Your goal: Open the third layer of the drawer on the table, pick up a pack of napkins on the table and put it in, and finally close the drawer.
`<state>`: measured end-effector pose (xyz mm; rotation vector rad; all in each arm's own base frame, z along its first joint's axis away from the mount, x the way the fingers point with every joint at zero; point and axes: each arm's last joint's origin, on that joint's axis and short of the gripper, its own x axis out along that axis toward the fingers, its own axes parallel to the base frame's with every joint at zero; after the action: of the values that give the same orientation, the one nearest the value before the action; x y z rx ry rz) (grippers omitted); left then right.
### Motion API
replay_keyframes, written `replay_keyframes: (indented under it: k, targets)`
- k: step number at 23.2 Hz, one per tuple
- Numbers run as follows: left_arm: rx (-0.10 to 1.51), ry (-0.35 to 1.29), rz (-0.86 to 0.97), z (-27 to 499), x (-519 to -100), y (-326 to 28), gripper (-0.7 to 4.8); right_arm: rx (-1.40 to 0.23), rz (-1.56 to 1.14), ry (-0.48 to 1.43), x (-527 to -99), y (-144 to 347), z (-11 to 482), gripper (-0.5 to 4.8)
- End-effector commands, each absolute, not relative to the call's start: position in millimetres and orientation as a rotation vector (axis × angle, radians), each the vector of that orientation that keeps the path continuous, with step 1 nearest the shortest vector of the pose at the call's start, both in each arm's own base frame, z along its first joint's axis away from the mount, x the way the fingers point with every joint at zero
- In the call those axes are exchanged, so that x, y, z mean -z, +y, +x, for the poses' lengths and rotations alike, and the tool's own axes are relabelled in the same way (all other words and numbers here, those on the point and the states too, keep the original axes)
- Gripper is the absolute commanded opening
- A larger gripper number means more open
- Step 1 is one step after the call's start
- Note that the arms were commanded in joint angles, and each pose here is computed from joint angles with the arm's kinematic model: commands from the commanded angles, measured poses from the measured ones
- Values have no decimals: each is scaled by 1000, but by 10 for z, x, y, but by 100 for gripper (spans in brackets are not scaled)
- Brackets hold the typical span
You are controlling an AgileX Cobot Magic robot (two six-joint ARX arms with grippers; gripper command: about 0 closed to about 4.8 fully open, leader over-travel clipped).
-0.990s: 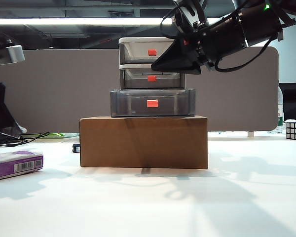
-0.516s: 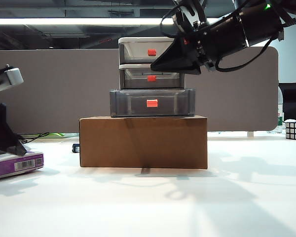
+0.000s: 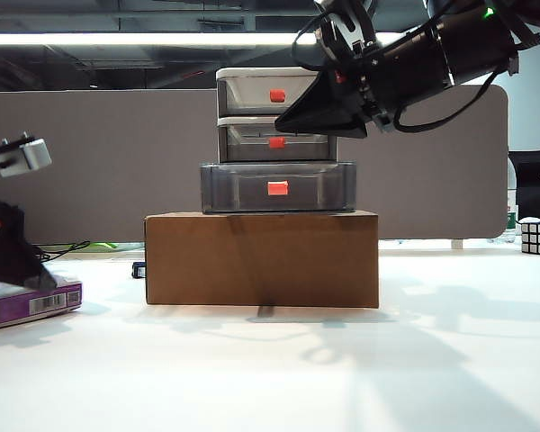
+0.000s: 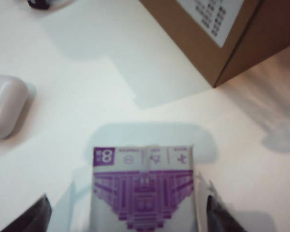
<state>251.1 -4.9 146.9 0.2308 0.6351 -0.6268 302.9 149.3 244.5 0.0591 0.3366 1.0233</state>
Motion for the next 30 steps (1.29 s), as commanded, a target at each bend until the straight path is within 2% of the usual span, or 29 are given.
replay_keyframes:
  k: [1,11,12,13,15,20,24,27,30]
  targets:
    - [632,648,234,2522,-1432,-51,405,-1028,52,312,-2489,1496,3027,-6]
    - [656,710,260,2561,-1246,-149,393,-1026,46,310,-2486,1495,3028,-6]
    - [673,709,266,2562,-1238,-195,347,-1026,46,309,-2489,1495,3028,-6]
    - [690,701,277,2561,-1243,-242,249,-1026,46,309,-2489,1495,3028,-6]
    - [705,693,289,2561,-1244,-275,171,-1026,46,309,-2489,1495,3028,-6]
    - [707,673,287,2550,-1305,-302,168,-1030,47,310,-2488,1496,3027,-6]
    - [689,583,280,2507,-1549,-303,169,-1030,46,294,-2536,1487,3007,-6]
    - [695,473,312,2423,-1852,-340,170,-1031,42,266,-2618,1471,2970,-6]
    - [791,221,358,2291,-2457,-523,171,-1031,36,208,-2793,1432,2883,-6]
